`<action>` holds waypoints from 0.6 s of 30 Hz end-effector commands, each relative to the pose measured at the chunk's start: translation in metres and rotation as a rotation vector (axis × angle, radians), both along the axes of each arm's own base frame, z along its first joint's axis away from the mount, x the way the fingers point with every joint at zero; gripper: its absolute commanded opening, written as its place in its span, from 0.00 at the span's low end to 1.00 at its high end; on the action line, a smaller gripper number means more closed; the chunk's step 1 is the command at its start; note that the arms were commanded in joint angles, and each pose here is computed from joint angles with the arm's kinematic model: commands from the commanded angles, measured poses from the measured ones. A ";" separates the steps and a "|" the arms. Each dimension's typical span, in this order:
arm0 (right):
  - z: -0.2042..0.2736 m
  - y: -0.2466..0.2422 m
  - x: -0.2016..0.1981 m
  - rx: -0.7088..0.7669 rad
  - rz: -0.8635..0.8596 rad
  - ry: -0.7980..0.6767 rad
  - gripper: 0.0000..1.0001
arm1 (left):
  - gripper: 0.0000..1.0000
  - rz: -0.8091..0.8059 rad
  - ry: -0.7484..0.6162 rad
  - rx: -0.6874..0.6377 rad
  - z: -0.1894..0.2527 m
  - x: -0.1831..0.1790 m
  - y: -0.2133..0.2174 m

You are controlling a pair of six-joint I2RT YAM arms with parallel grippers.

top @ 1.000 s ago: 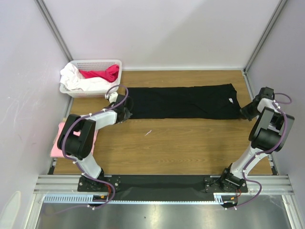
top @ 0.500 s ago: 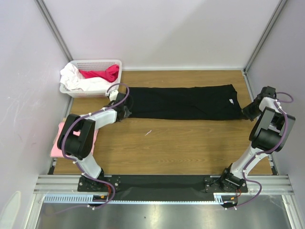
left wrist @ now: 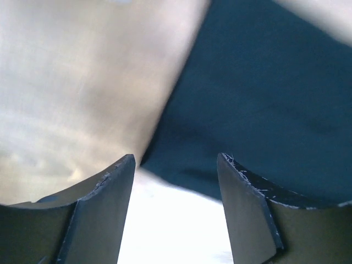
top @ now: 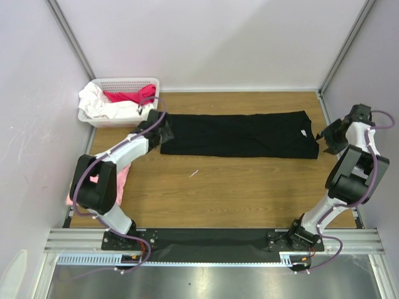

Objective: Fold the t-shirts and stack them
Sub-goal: Fold the tshirt

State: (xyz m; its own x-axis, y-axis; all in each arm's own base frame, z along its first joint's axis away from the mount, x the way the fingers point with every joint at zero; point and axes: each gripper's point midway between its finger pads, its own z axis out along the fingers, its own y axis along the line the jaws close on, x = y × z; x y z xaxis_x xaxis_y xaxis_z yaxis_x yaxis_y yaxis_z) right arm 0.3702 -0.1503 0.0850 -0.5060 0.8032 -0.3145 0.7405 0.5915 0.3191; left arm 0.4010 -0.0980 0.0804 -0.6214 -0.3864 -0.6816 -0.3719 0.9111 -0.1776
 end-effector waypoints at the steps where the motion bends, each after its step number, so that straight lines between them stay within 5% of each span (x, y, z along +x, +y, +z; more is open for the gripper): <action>1: 0.072 0.005 0.016 -0.047 0.051 -0.179 0.62 | 0.68 -0.083 -0.208 -0.031 0.080 0.038 -0.014; 10: 0.067 0.065 0.065 0.044 0.195 -0.283 0.64 | 0.66 -0.160 -0.171 -0.123 0.044 0.072 -0.049; 18: 0.046 0.089 0.074 0.081 0.240 -0.243 0.62 | 0.63 -0.108 -0.095 -0.030 0.008 0.074 -0.032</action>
